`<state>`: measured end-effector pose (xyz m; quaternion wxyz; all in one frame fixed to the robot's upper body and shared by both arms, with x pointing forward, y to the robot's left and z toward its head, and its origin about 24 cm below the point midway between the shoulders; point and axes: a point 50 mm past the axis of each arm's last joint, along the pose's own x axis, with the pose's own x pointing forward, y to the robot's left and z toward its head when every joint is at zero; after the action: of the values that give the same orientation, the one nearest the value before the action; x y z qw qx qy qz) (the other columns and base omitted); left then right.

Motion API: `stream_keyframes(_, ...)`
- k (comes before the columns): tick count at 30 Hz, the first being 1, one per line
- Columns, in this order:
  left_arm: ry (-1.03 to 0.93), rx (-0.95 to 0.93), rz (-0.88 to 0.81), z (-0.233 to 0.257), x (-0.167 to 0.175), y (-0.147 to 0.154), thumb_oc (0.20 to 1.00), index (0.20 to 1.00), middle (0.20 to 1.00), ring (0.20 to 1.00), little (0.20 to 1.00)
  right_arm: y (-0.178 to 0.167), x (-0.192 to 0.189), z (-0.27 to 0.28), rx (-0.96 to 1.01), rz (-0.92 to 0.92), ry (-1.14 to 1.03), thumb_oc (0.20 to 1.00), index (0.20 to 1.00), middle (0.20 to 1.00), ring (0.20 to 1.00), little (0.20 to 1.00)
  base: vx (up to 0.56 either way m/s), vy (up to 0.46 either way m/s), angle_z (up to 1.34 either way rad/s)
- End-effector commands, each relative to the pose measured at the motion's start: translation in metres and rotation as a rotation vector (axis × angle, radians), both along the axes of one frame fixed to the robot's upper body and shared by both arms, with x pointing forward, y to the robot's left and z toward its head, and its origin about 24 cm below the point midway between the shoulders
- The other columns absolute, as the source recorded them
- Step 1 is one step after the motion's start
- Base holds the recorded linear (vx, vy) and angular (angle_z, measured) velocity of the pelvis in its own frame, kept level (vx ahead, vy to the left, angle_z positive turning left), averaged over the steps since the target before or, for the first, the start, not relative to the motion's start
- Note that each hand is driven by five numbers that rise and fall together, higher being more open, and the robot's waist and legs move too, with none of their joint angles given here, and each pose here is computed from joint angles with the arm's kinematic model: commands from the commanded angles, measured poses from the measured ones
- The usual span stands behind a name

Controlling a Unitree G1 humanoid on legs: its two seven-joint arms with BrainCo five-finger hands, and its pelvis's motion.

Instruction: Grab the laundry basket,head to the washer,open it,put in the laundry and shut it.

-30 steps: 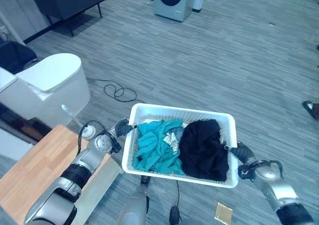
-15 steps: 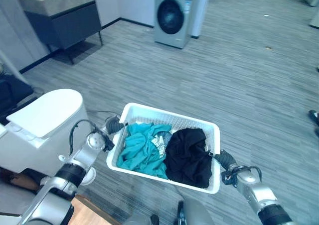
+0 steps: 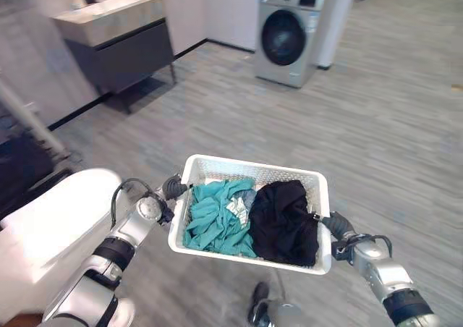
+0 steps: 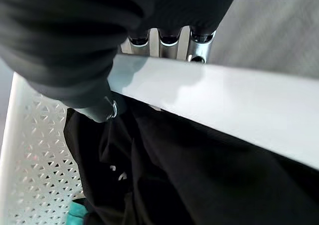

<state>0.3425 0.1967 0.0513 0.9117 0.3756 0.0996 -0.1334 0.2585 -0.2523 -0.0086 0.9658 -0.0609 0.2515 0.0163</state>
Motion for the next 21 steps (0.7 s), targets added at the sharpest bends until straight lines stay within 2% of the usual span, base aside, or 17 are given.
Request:
stream_keyframes(1,-0.116,0.019,0.111,0.035,0.011,0.034,0.200,0.200,0.200,0.200,0.200,-0.027,0.015,0.058,0.026,-0.047,-0.259,0.200,0.200,0.200,0.200,0.200,0.46,-0.307,-0.43)
stream_keyframes(7,-0.170,0.008,0.073,0.053,0.019,0.023,0.200,0.200,0.200,0.200,0.200,-0.040,0.014,0.067,-0.047,-0.065,-0.271,0.200,0.200,0.200,0.200,0.200,0.47,-0.151,-0.87)
stream_keyframes(10,-0.186,0.004,0.072,0.057,0.020,0.022,0.200,0.200,0.200,0.200,0.200,-0.029,0.018,0.069,-0.037,-0.021,-0.303,0.200,0.200,0.200,0.200,0.200,0.66,0.023,-0.87)
stream_keyframes(12,-0.139,-0.057,0.074,0.042,0.012,0.024,0.200,0.200,0.200,0.200,0.200,-0.002,0.025,0.063,0.005,0.051,-0.312,0.200,0.200,0.200,0.200,0.200,1.02,0.075,-0.60)
stream_keyframes(15,-0.136,-0.075,0.095,0.039,0.009,0.029,0.200,0.200,0.200,0.200,0.200,0.010,0.031,0.061,0.016,0.084,-0.305,0.200,0.200,0.200,0.200,0.200,0.63,0.099,-0.44)
stream_keyframes(21,-0.131,-0.006,0.113,0.043,0.012,0.040,0.200,0.200,0.200,0.200,0.200,0.016,0.045,0.056,-0.004,0.093,-0.269,0.200,0.200,0.200,0.200,0.200,0.48,0.177,-0.39)
